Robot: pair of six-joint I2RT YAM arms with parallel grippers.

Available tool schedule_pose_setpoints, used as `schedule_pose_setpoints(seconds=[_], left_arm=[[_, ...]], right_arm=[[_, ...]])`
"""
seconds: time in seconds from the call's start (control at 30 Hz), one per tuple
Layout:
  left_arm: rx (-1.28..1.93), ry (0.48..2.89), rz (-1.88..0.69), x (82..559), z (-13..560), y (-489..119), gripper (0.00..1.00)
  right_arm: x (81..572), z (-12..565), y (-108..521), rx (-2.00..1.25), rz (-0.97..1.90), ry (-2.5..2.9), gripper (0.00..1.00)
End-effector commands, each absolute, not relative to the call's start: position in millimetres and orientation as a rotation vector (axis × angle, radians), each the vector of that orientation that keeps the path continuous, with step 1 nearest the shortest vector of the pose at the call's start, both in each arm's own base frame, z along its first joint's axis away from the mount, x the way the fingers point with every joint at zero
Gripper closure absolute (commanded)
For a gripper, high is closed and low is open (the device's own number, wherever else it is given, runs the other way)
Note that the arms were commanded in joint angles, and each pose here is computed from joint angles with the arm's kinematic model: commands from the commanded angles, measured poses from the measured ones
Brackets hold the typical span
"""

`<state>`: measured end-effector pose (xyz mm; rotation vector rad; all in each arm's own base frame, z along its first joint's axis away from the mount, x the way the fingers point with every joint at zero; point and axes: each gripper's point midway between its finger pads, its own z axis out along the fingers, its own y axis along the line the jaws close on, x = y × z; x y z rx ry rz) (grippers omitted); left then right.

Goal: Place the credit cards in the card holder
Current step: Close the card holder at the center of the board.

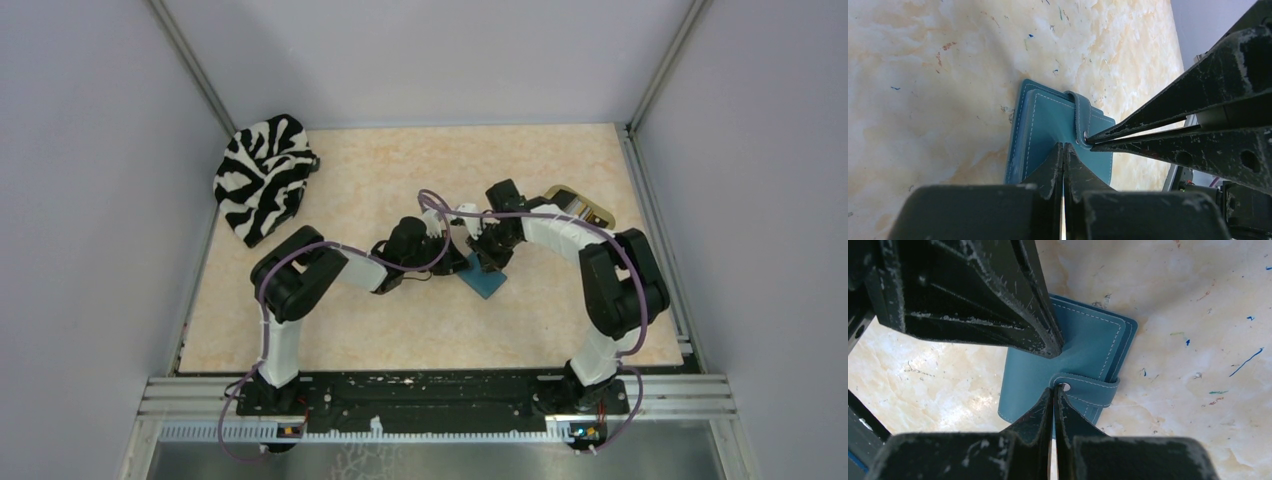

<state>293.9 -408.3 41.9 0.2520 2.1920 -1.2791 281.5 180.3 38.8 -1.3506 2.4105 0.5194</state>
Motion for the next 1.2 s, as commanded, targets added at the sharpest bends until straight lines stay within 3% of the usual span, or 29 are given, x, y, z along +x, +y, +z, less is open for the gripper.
schedule_pose_setpoints(seconds=[0.0,0.77,0.93,1.17], left_arm=[[0.262,2.217,-1.291,287.1,30.8,-406.1,1.0],[0.258,2.196,-1.322,284.2,36.3,-406.2,1.0],[0.275,2.144,-1.328,285.7,56.3,-405.7,0.92],[0.35,1.946,-1.276,293.8,128.3,-381.4,0.82]], right_arm=[[291.6,32.5,186.4,-1.336,0.498,2.43,1.0],[280.0,12.3,179.5,-1.37,0.511,2.591,1.0],[287.1,72.9,200.4,-1.368,0.741,2.391,0.63],[301.3,154.3,190.1,-1.306,0.749,2.128,0.43]])
